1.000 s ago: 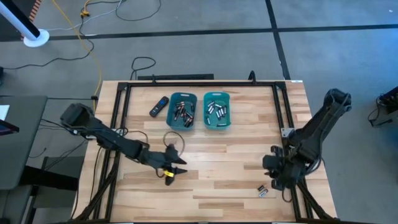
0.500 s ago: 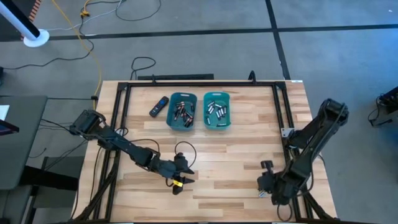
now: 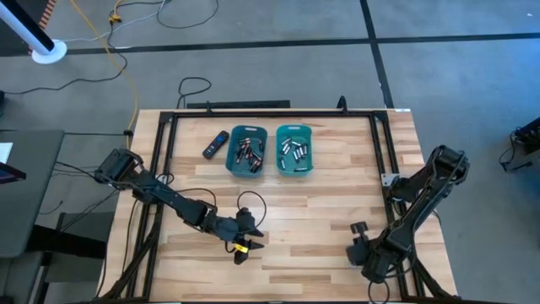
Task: Sort batteries
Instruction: Put the black battery into the blue bin
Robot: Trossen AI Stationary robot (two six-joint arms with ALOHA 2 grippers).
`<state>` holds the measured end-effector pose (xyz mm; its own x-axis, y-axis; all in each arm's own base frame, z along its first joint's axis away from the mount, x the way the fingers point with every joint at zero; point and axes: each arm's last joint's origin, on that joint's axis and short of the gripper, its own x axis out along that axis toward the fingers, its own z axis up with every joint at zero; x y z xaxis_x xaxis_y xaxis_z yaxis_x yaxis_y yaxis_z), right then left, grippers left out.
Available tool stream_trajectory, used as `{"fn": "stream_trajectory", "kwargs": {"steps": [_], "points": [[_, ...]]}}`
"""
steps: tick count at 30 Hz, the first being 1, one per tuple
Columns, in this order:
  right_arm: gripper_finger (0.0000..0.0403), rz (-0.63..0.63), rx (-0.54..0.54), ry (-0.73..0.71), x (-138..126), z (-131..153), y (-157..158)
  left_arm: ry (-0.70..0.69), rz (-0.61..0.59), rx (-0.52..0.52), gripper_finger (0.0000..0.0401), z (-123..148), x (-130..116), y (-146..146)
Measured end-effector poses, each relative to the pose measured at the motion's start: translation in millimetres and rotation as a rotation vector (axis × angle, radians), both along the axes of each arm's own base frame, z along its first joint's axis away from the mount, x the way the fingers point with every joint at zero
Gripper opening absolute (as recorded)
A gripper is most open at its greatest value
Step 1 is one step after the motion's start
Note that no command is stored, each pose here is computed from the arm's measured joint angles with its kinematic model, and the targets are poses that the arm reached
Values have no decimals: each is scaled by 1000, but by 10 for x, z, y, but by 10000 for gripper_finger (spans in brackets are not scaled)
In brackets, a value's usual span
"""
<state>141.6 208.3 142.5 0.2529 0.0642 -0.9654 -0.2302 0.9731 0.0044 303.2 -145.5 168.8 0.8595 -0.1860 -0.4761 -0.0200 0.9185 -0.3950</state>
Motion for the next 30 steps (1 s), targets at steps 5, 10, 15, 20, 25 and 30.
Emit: {"fn": "stream_trajectory", "kwargs": {"steps": [5, 10, 15, 20, 25, 30], "points": [[131, 12, -43, 19, 24, -104, 20, 1, -8, -2, 177, 0, -6, -11], [96, -36, -58, 38, 67, -162, -2, 3, -12, -1, 177, -1, -11, -21], [21, -59, -47, 53, 118, -123, -70, 4, -9, 0, 177, -3, -12, -19], [15, -106, -31, 44, 140, -7, -176, -4, -20, 37, 177, -4, -11, -13], [12, -198, -28, -7, 162, 198, -352, 12, -20, 65, 177, -69, -61, 23], [11, -299, 13, -88, 243, 446, -545, -4, 10, 75, 177, -136, -268, 140]]}}
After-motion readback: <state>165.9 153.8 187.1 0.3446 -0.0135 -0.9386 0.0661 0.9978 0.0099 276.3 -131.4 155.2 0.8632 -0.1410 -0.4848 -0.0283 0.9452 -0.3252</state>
